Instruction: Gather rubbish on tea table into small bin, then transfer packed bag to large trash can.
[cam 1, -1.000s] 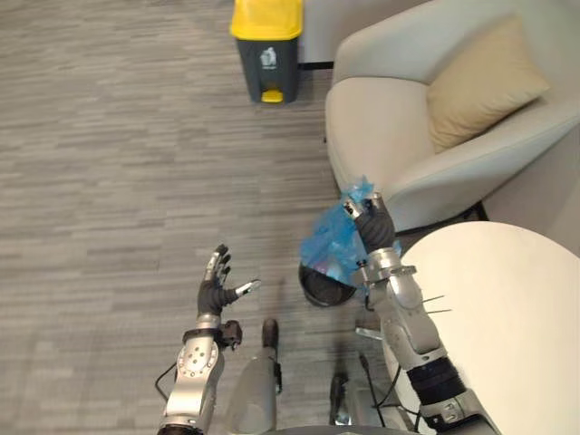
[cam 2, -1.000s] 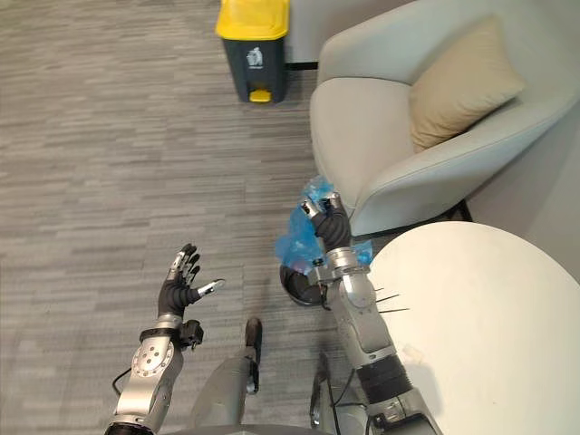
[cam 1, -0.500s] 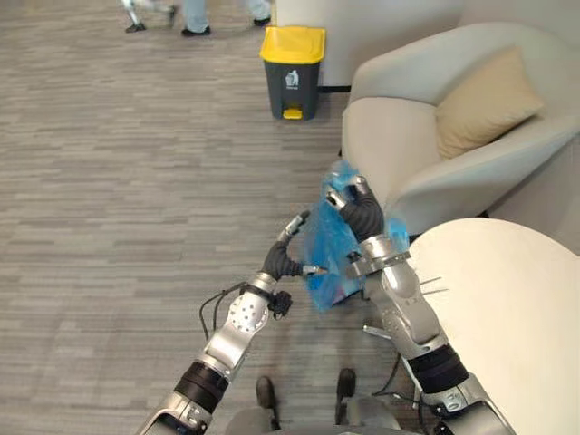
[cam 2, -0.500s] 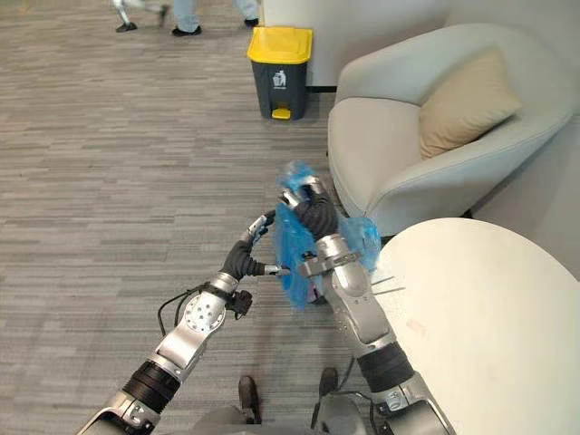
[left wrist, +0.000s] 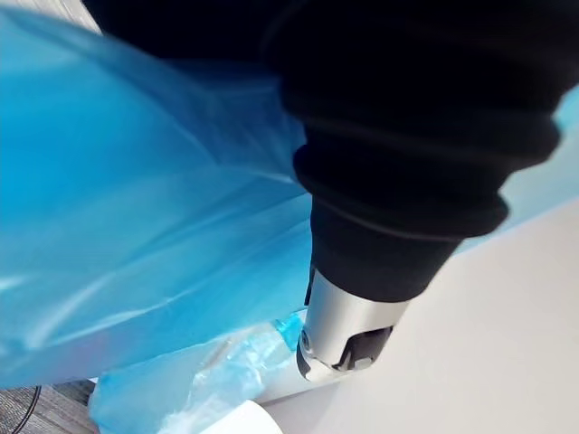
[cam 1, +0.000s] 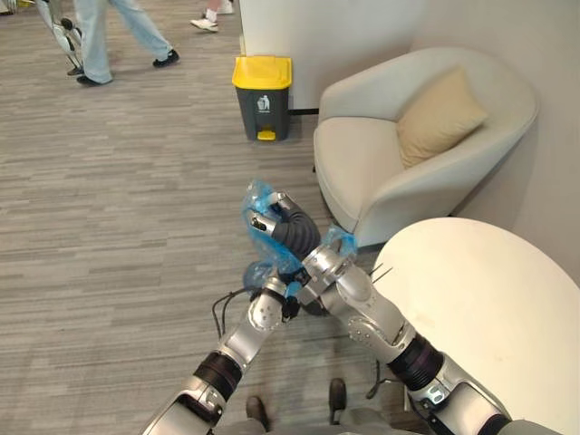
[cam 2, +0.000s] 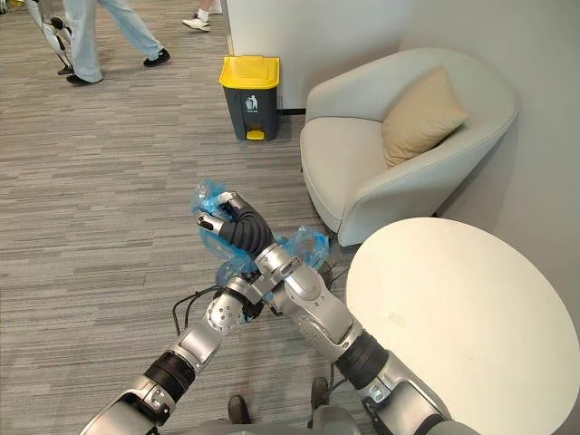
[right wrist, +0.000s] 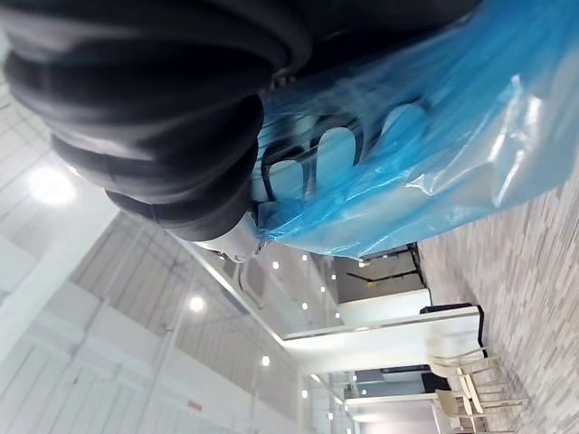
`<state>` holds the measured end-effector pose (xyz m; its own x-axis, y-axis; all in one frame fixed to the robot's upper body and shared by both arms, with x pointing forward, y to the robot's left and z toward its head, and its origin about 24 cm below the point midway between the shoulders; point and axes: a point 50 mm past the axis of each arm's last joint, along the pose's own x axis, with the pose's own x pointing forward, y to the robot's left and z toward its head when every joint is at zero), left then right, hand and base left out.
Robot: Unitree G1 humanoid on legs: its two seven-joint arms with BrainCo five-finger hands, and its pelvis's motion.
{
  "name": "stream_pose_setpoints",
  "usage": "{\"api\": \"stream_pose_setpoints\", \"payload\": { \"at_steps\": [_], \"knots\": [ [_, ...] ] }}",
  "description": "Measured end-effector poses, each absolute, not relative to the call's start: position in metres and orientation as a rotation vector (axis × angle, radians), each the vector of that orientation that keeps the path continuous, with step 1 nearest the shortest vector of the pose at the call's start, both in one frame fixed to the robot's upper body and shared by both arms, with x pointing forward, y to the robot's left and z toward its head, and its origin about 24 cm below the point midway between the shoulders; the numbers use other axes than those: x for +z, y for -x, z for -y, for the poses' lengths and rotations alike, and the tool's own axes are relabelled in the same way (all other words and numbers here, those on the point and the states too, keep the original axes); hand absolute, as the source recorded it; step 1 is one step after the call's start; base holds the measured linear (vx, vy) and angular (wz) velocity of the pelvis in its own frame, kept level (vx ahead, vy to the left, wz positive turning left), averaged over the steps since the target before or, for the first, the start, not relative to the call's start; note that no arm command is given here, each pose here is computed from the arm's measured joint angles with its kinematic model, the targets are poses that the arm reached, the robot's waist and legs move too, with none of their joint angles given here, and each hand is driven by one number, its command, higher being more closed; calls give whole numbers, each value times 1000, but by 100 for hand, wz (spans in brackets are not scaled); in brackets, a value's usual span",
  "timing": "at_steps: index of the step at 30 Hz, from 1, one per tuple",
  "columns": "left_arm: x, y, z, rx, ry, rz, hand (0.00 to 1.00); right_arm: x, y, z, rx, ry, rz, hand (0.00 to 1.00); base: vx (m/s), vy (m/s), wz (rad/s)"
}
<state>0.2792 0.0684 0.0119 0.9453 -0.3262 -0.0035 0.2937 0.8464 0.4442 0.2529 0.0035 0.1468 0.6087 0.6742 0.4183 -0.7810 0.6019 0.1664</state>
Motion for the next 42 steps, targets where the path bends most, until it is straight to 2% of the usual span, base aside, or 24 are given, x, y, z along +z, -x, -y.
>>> {"api": "stream_pose_setpoints", "payload": {
  "at_steps": [6,11,14,19,26,30,34,37,42],
  "knots": [
    [11,-277,-63,-342,-420,65,100,158,-250,-14,918,-334,375,0,0,0,0],
    [13,-269,-65,-320,-334,55,100,157,-250,-11,889,-187,448,0,0,0,0],
    [9,-260,-78,-246,-245,20,100,139,-252,10,785,-25,473,0,-2,2,7],
    [-5,-245,-132,-38,-176,-68,100,74,-240,76,598,269,278,0,-1,4,5],
    [-20,-222,-184,146,-185,-152,100,28,-200,131,593,524,85,0,-1,-1,1],
    [-31,-205,-205,237,-171,-214,100,-5,-182,152,522,513,-78,0,-1,5,18],
    [-57,-181,-226,343,-93,-346,100,-46,-174,176,287,372,-297,0,18,-1,56],
    [-72,-170,-233,369,-67,-426,100,-65,-176,191,107,252,-392,0,4,27,97],
    [-85,-158,-232,353,-35,-495,100,-73,-179,211,-71,224,-435,0,47,57,105]
  ]
}}
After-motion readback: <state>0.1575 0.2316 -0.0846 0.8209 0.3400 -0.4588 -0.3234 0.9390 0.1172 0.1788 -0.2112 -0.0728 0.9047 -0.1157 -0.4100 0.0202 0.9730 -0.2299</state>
